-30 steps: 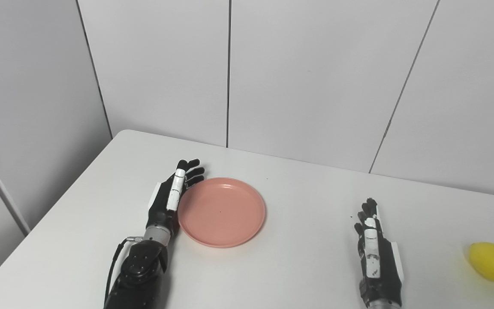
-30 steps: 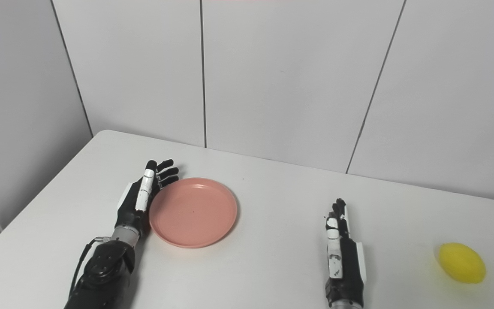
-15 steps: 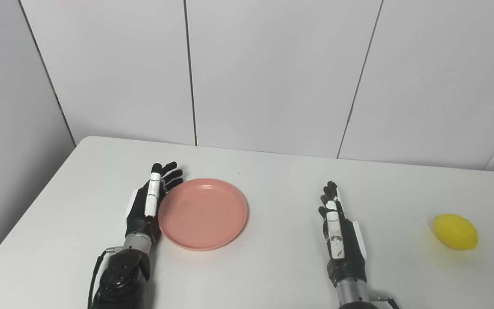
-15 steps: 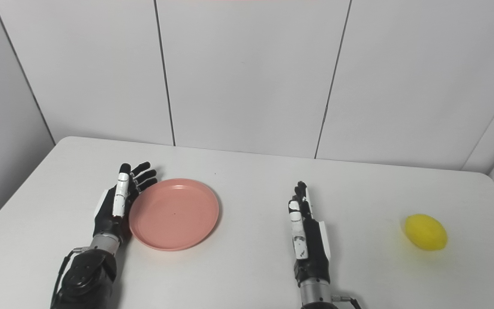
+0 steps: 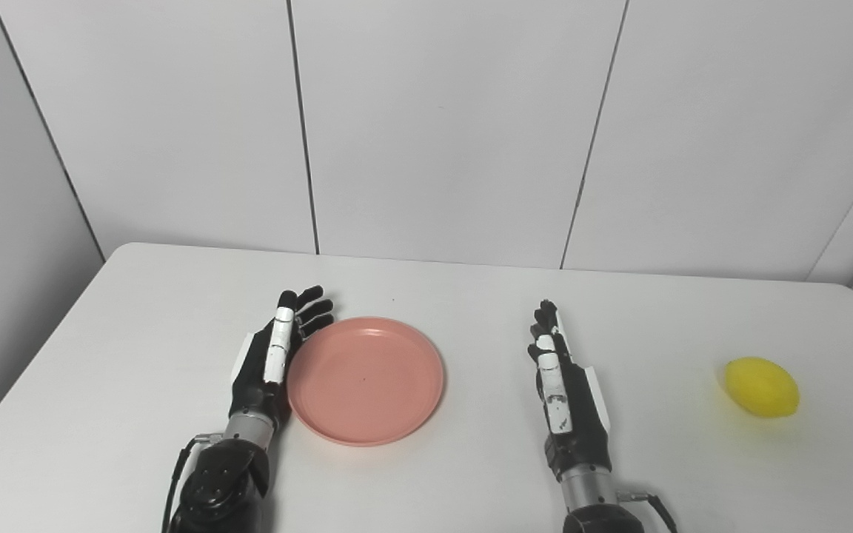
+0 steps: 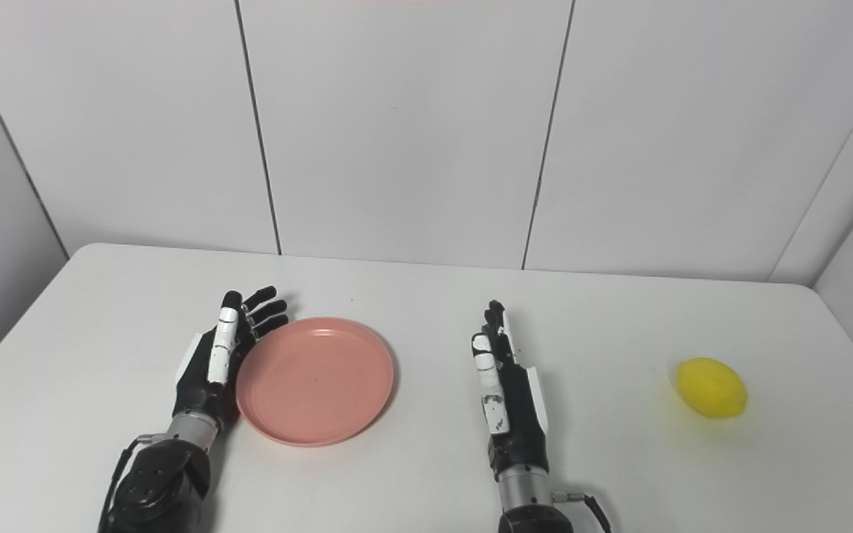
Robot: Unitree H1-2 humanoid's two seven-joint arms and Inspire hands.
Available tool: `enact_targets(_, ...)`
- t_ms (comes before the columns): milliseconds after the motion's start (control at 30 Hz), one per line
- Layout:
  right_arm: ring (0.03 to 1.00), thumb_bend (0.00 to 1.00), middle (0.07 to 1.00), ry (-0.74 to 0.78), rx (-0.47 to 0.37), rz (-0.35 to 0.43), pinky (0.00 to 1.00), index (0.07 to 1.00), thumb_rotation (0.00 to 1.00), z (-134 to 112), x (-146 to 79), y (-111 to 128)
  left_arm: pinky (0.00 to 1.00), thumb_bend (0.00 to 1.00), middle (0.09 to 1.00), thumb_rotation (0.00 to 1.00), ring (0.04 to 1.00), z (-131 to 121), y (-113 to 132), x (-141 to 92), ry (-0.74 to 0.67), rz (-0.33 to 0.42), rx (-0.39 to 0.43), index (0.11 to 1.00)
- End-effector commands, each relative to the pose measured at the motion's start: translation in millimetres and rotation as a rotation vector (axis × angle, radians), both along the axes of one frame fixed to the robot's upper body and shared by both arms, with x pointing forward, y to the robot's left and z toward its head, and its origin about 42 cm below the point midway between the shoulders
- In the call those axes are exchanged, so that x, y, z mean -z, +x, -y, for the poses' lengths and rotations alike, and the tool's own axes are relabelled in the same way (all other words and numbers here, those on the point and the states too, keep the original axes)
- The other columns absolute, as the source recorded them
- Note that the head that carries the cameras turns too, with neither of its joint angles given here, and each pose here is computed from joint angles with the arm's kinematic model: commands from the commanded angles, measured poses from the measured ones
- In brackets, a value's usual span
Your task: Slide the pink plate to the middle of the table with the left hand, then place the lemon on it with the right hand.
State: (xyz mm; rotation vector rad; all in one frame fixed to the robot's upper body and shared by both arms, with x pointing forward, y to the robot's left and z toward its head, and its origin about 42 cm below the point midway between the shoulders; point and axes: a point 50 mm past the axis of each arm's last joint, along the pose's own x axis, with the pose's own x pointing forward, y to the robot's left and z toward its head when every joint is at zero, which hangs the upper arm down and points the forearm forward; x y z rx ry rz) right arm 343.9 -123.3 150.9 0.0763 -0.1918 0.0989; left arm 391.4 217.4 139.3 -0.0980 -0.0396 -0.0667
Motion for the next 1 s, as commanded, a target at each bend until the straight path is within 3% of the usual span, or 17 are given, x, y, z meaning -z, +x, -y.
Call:
enact_targets(0, 1.0, 0.72, 1.0, 0.005, -0.013, 0.059, 1.0, 1.0, 1.0, -7, -17, 8, 0.8, 0.68, 0.835, 1.0, 0.832, 13, 1, -8, -0.016, 0.021, 0.052, 0.818)
enact_targets(267, 1.0, 0.72, 1.0, 0.009, -0.005, 0.067, 1.0, 1.0, 1.0, -7, -17, 10, 0.84, 0.71, 0.84, 1.0, 0.845, 25, -3, -5, -0.01, 0.014, 0.082, 0.824)
enact_targets(967, 1.0, 0.71, 1.0, 0.019, -0.003, 0.07, 1.0, 1.0, 1.0, -3, -19, 7, 0.8, 0.69, 0.824, 1.0, 0.827, 63, -21, -4, -0.057, 0.001, 0.109, 0.814)
